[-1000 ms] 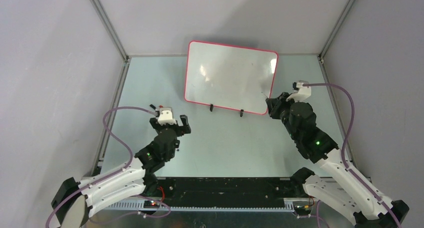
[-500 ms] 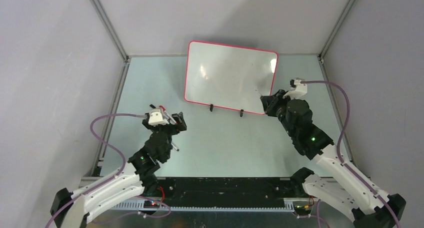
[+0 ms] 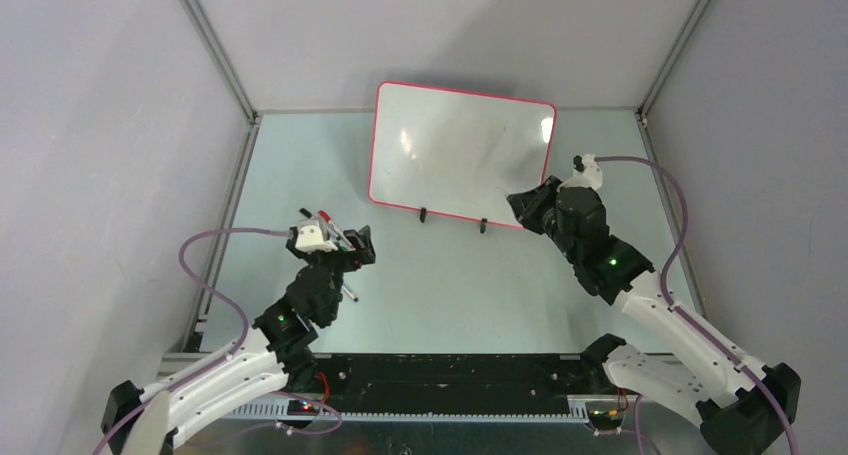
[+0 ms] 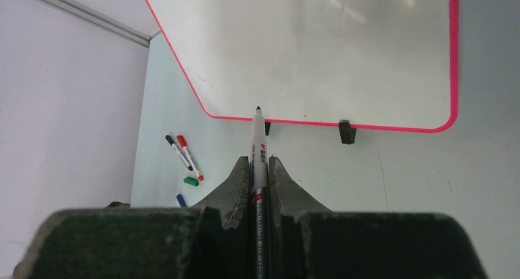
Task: Write a sentence on the whiteboard
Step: Adjust the whiteboard at the center of the board.
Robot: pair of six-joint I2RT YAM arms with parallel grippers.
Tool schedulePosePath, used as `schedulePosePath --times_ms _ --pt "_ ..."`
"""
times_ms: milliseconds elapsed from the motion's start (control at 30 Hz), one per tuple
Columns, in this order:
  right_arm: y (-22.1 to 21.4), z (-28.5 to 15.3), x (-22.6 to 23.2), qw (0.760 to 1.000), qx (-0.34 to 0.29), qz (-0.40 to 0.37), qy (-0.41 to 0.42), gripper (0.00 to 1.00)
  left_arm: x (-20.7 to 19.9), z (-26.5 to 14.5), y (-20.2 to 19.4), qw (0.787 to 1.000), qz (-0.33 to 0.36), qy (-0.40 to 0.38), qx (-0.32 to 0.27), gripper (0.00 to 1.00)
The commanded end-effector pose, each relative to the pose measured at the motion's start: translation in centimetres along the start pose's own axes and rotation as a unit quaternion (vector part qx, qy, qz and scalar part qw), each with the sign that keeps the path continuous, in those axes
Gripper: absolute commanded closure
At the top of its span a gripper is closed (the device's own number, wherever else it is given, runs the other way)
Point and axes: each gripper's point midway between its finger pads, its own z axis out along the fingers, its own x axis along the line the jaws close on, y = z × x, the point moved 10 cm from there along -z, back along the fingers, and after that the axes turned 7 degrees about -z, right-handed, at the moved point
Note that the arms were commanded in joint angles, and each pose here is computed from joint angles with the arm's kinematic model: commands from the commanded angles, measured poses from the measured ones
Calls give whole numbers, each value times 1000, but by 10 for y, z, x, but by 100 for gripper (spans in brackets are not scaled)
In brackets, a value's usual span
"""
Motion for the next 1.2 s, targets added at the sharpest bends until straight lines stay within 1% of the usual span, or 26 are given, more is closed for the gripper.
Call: schedulePosePath --times_ms 0,67,133,233,333,433,467,533,567,600,633,667,700,733,767,800,833,867,933,967,1000,1033,1067,1100,1133,1167 --pt "25 -9 13 998 -43 -15 36 100 -9 3 0 1000 0 -19 21 1" --pt "23 -6 13 997 -38 -43 54 100 -14 2 -4 997 27 -59 49 1" --pt "20 -1 13 996 -36 -57 55 100 -16 2 -7 995 39 -77 60 1" --pt "17 6 10 996 -34 -67 45 100 -16 3 -7 995 39 -72 60 1" --pt "22 10 11 991 -47 -106 64 100 -17 5 6 997 26 -46 52 1" --pt "36 13 10 989 -81 -105 70 100 -16 11 28 999 -51 -14 7 0" --pt "40 13 11 985 -83 -115 93 100 -18 13 36 996 -87 -19 -20 1" --pt "62 9 14 977 -117 -110 139 100 -18 21 55 988 -137 -15 -73 1" --pt "83 7 14 973 -153 -97 145 100 -15 27 62 985 -145 -4 -93 1" --pt "93 6 15 973 -169 -69 143 100 -20 31 78 978 -168 -13 -127 1" --pt "115 7 16 968 -205 -55 136 100 -19 39 84 976 -168 2 -141 1" --pt "125 7 17 966 -217 -43 135 100 -23 44 105 968 -180 3 -173 1" --pt "143 8 21 962 -237 -38 130 100 -26 53 108 969 -175 11 -174 1" --pt "153 9 22 960 -247 -38 126 100 -29 58 126 965 -174 17 -194 1" --pt "165 11 27 957 -262 -37 123 100 -32 68 127 967 -165 24 -195 1" --pt "173 11 28 952 -276 -37 123 100 -34 73 141 965 -158 25 -210 1" --pt "177 15 29 951 -284 -38 120 100 -34 83 140 967 -146 30 -208 1" --pt "180 16 29 948 -293 -38 120 100 -34 89 150 965 -147 25 -217 1" --pt "181 23 25 948 -298 -41 105 100 -30 108 153 967 -150 19 -204 1" --pt "180 29 21 950 -294 -46 93 100 -29 119 148 968 -164 16 -187 0" --pt "177 33 17 953 -289 -47 79 100 -23 133 140 974 -158 4 -160 2" --pt "173 40 13 956 -282 -49 68 100 -24 141 141 975 -166 -14 -149 3" --pt "168 45 7 959 -274 -49 56 100 -17 156 131 981 -157 -27 -114 3" --pt "164 50 3 961 -267 -50 51 100 -19 165 134 983 -156 -32 -93 2" --pt "159 56 -3 964 -257 -53 48 100 -11 181 122 987 -148 -34 -50 1" --pt "156 58 -7 965 -251 -59 47 100 -7 190 127 989 -145 -28 -28 1"
